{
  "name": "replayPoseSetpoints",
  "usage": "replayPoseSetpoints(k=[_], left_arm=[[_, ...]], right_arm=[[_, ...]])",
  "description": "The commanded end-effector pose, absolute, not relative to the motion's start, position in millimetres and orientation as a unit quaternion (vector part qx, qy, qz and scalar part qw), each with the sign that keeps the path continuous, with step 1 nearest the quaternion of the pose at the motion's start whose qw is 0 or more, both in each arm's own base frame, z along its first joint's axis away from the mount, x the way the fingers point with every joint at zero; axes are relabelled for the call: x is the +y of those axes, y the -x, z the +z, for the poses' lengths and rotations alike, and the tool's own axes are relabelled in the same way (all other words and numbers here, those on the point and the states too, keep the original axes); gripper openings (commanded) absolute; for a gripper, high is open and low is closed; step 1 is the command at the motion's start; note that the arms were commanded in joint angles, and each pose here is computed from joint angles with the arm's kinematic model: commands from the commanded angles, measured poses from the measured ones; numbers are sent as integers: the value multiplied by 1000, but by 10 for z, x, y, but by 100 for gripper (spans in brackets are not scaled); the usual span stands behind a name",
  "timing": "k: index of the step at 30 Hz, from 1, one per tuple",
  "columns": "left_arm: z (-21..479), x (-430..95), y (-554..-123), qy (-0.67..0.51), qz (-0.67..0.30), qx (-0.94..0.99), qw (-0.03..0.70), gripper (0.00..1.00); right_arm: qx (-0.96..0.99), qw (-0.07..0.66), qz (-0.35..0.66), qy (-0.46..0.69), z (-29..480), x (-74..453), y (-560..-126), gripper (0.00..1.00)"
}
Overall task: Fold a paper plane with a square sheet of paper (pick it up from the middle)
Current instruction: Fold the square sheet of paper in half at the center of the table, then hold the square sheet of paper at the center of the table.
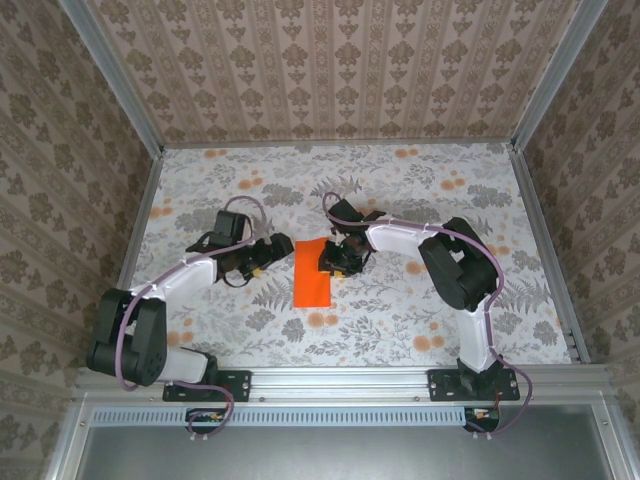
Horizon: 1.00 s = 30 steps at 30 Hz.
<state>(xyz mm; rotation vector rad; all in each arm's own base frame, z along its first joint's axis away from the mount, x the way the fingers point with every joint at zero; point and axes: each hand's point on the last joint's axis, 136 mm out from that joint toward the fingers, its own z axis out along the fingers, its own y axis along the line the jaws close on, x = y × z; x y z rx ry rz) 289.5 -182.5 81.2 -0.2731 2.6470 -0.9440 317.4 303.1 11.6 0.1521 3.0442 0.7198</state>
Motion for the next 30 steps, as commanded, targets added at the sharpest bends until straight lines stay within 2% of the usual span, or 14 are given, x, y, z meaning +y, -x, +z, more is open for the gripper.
replayPoseSetpoints(k=[1,5,14,30], left_arm=[[872,-2004,-2922,67,-352,920,156,97],[857,-2118,-2929,58,-364,917,150,94],[750,-2217,-2938,63,-365,919,134,71],[576,-2518,-2857,36,-370,924,95,47]], right_arm=[[996,-40,18,-81,-590,2111,-2867,33],[996,-40,20,-76,-592,2121,-2874,33],[995,-42,9,-88,-631,2077,-2865,33],[993,-53,1,-104,-706,2019,-2839,34]])
